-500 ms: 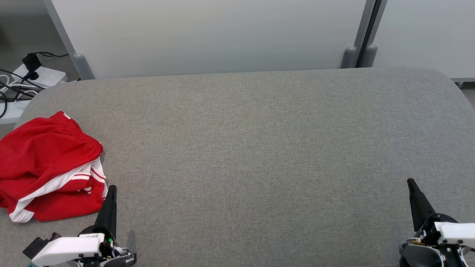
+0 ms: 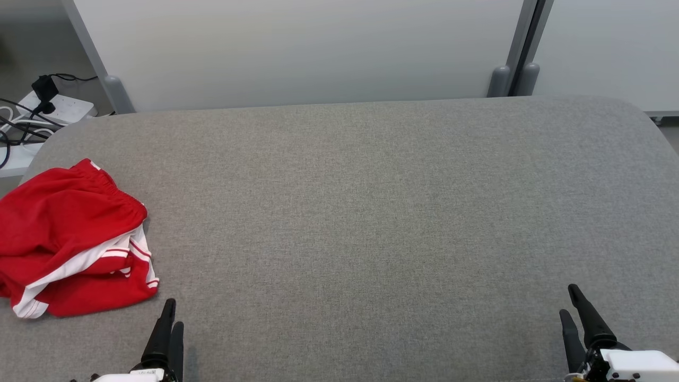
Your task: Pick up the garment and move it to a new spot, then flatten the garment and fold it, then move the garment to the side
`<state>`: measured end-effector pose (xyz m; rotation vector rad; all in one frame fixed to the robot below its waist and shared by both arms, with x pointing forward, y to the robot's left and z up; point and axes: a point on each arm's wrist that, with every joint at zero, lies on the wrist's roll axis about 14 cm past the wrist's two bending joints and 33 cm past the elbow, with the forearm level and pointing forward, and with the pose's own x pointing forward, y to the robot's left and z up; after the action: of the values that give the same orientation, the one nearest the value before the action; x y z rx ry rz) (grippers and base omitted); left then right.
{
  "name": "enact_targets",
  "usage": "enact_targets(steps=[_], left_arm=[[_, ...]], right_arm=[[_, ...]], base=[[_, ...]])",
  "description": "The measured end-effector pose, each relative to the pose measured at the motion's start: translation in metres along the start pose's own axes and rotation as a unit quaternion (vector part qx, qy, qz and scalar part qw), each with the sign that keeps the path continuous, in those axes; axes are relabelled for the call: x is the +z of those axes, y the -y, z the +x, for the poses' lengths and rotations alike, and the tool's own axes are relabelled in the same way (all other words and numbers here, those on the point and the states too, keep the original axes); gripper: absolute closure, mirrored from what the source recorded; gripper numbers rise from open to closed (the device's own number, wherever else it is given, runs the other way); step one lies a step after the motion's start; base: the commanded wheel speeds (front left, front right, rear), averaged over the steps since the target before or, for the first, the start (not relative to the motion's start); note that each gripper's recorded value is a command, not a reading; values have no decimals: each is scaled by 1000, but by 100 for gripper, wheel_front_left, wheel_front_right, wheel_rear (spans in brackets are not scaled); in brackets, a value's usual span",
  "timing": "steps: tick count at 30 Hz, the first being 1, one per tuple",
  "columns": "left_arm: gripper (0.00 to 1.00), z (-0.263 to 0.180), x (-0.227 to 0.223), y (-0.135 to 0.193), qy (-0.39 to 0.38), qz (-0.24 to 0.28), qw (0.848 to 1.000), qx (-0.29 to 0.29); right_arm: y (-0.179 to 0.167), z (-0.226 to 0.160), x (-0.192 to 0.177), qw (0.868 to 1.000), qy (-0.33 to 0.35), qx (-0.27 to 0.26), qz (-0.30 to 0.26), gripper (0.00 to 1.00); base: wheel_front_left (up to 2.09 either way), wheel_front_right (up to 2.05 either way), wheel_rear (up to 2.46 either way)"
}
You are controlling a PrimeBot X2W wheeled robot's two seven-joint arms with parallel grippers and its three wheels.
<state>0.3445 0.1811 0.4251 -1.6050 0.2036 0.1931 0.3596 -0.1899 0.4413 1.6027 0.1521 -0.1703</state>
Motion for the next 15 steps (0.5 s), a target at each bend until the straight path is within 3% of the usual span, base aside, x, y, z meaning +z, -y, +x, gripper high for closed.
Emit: enact_targets(steps=[15], left_arm=[[0,11,0,11,2,66,998,-10]], right_arm=[[-12,14,-5,998,-6,9,-67,0]], base=[[0,0,0]])
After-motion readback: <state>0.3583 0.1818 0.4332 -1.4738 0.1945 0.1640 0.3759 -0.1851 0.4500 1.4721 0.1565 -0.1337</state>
